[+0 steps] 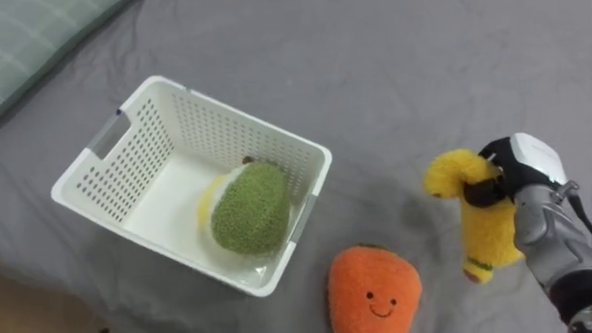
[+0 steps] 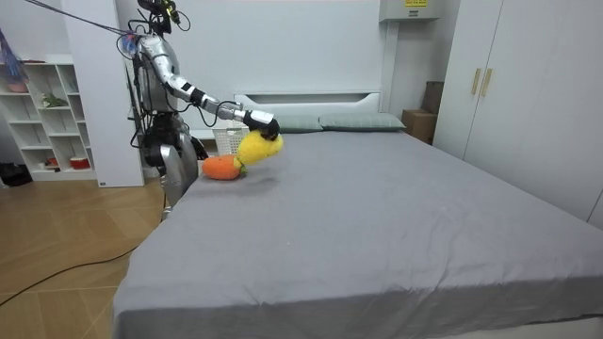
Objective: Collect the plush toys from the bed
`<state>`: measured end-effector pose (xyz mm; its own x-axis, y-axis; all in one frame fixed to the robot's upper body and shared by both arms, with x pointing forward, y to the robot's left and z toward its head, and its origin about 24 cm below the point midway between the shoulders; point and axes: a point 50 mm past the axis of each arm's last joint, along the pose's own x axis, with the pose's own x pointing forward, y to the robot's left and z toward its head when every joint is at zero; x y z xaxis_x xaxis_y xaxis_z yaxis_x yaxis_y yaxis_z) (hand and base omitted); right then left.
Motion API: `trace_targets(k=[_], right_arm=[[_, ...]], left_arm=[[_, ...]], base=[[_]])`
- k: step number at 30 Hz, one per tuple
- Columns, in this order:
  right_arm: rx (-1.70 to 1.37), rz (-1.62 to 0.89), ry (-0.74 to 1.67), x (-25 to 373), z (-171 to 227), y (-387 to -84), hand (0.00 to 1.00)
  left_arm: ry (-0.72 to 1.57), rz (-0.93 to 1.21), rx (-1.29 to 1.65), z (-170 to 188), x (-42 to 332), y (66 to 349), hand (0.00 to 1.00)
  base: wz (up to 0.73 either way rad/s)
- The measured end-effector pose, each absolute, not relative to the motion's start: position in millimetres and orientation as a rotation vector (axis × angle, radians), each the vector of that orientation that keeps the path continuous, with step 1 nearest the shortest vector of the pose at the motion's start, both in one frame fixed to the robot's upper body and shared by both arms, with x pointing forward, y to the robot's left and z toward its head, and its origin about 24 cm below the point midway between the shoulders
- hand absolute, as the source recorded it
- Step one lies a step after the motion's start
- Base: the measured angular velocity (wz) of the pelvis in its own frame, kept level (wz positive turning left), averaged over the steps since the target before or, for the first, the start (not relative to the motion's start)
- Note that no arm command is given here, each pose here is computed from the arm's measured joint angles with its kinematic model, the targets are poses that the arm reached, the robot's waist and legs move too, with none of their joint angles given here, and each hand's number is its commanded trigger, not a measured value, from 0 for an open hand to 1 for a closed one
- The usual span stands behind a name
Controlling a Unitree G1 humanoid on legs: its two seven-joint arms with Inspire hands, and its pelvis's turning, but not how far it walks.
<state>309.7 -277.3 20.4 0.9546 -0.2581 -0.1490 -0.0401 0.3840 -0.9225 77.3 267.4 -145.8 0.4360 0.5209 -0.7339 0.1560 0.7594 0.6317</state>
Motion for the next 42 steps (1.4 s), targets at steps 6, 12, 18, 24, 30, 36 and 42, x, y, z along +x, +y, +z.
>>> trace_targets(k=[6, 12, 18, 24, 30, 36, 42], right_arm=[[-1.132, -0.141, 0.115, 310.3, 46.0, -259.5, 1.00], [-1.112, -0.087, 0.014, 304.9, 66.0, -244.5, 1.00], [-1.105, -0.035, -0.083, 299.9, 87.2, -228.9, 1.00], [-1.080, -0.047, -0.174, 298.3, 109.5, -221.1, 1.00], [-1.065, -0.044, -0.230, 296.8, 119.3, -212.6, 1.00], [-1.049, -0.034, -0.302, 292.8, 135.5, -200.7, 1.00], [-1.011, -0.036, -0.410, 286.4, 154.8, -187.0, 1.00]], left_arm=[[1.111, 0.265, 0.691, -145.4, 77.2, 266.4, 0.00], [1.139, 0.318, 0.659, -147.0, 67.4, 266.2, 0.00], [1.129, 0.344, 0.637, -148.2, 69.2, 259.2, 0.00], [1.143, 0.359, 0.631, -148.4, 66.4, 260.5, 0.00], [1.151, 0.358, 0.636, -148.4, 65.2, 261.6, 0.00], [1.157, 0.336, 0.644, -148.6, 63.6, 262.5, 0.00], [1.149, 0.328, 0.647, -148.0, 64.4, 262.1, 0.00]], base=[[-0.09], [-0.09], [-0.07], [-0.09], [-0.03], [0.00], [0.04]])
